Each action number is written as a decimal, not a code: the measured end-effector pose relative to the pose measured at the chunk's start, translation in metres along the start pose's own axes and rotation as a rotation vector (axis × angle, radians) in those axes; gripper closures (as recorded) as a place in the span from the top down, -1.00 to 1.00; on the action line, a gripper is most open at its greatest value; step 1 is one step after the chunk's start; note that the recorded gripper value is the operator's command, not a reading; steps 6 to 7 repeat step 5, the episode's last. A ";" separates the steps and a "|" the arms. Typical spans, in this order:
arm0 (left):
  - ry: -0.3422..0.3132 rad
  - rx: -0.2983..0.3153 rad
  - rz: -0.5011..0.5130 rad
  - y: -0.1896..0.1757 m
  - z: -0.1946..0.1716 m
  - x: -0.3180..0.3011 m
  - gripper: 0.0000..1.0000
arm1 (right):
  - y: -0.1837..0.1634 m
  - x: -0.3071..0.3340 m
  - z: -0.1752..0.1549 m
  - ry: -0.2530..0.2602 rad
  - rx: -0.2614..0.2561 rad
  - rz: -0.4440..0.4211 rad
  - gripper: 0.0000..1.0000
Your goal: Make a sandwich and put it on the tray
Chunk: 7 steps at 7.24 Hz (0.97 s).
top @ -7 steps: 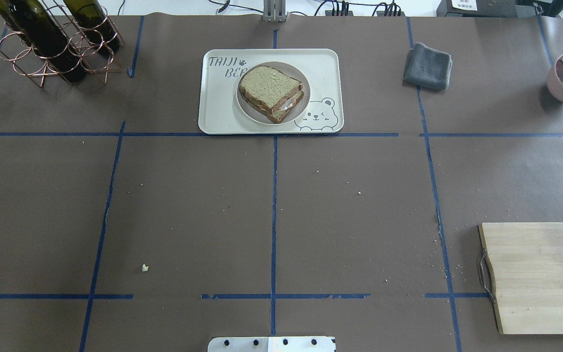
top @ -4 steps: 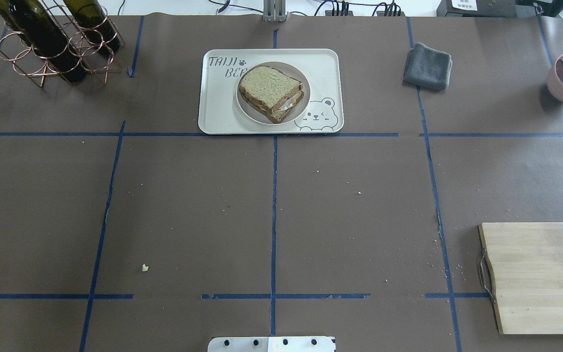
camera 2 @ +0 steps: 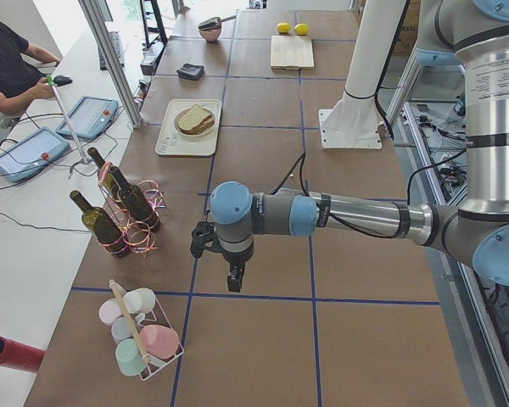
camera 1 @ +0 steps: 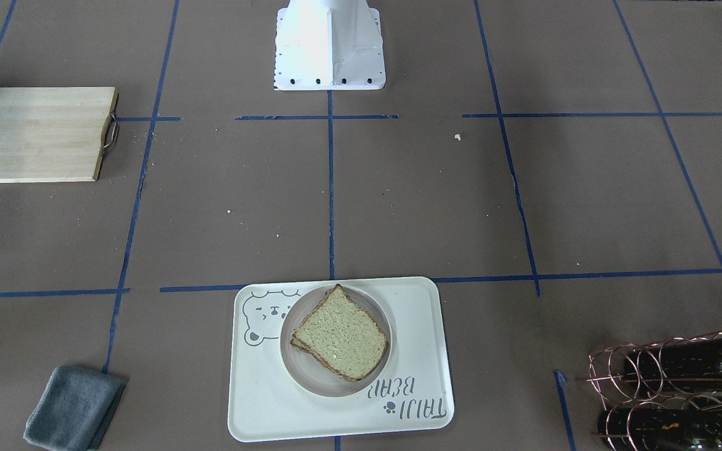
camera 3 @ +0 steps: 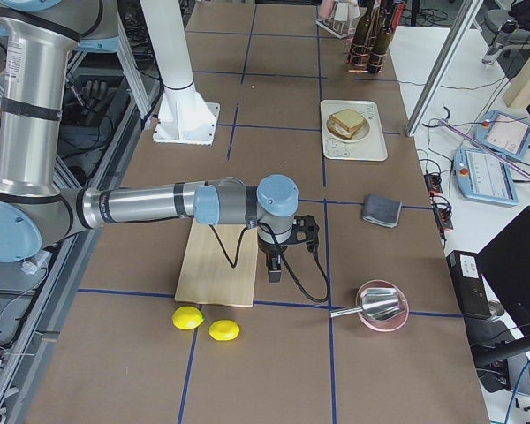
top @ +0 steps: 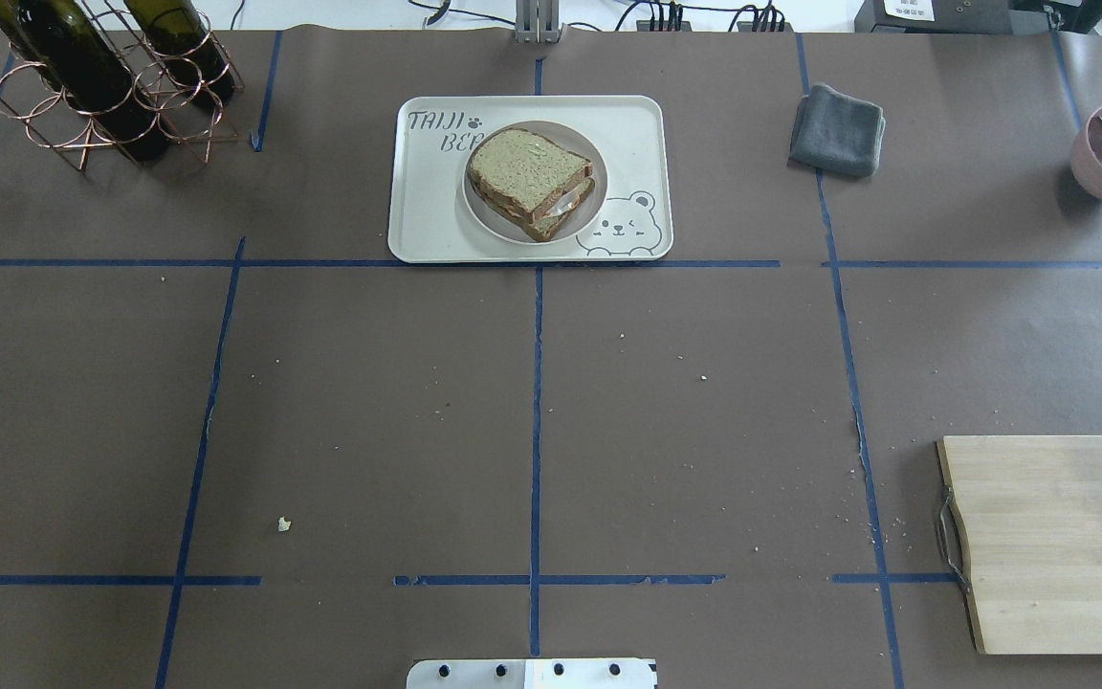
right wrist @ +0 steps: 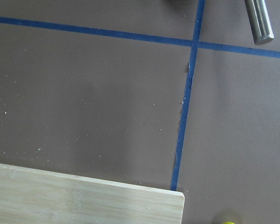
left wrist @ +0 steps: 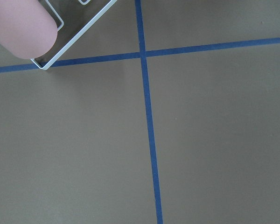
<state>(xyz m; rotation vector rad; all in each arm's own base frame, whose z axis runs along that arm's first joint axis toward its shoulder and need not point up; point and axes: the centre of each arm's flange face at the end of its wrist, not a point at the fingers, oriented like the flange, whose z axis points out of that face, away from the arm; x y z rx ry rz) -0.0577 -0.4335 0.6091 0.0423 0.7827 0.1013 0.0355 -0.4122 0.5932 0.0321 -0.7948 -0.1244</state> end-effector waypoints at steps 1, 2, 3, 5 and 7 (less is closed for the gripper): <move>0.000 0.001 0.001 0.001 -0.001 0.000 1.00 | 0.000 0.000 0.000 0.000 0.000 0.000 1.00; 0.000 0.003 0.002 0.000 -0.002 0.001 1.00 | 0.000 0.000 0.000 0.000 0.000 0.000 1.00; 0.000 0.003 0.002 -0.001 -0.001 0.001 1.00 | 0.000 0.000 0.000 0.000 0.000 0.000 1.00; 0.000 0.002 0.002 -0.002 -0.001 0.000 1.00 | 0.000 0.000 0.000 0.000 0.000 0.000 1.00; 0.000 0.002 0.002 -0.002 -0.001 0.000 1.00 | 0.000 0.000 0.000 0.000 0.000 0.000 1.00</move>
